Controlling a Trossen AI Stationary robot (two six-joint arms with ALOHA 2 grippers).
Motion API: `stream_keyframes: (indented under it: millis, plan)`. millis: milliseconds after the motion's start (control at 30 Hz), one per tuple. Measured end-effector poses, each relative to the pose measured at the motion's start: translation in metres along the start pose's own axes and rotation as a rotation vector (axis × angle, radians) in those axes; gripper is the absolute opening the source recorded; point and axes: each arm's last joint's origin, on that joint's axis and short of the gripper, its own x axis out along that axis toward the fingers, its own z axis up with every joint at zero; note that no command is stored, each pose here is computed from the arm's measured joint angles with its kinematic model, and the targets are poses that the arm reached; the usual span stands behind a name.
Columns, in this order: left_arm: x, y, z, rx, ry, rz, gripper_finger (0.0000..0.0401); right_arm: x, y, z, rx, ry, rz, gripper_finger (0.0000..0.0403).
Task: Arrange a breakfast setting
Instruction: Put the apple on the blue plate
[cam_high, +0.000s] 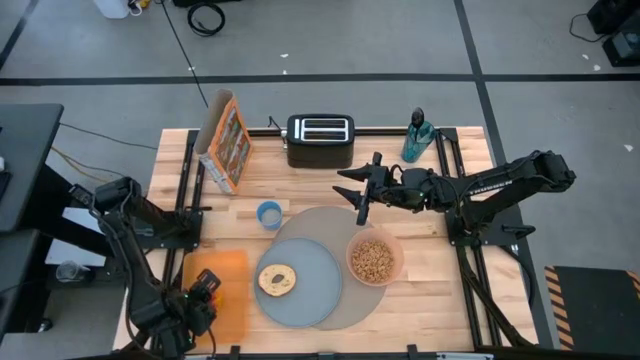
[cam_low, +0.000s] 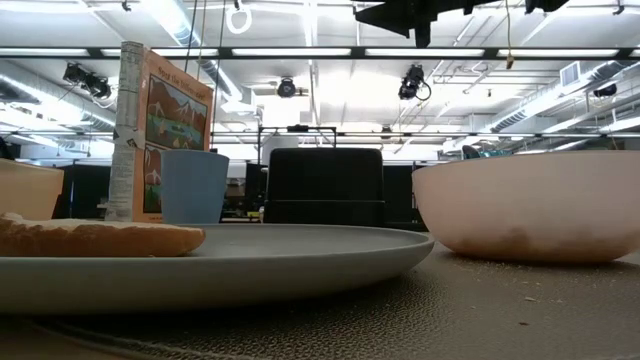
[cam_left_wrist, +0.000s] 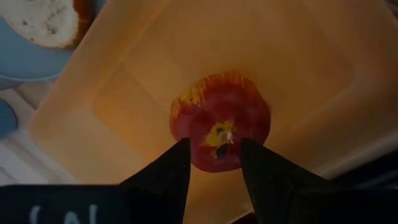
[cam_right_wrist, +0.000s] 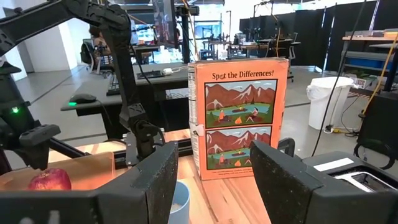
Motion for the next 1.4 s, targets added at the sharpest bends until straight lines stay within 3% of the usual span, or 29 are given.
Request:
stream_keyframes:
  millis: [267,867,1400]
  plan:
    - [0.015,-0.002,-0.006,-0.003,0.044,-0.037,0.0143,0.000,0.001,0.000,0.000,0.000,0.002,0.0208]
    - [0.015,-0.003,-0.003,-0.007,0.009,-0.041,0.0139,0.000,0.000,0.000,0.001,0.000,0.002,0.0208]
    - [0.015,-0.004,0.000,-0.016,-0.017,-0.048,0.0031,0.000,0.000,0.000,0.002,0.000,0.002,0.0208]
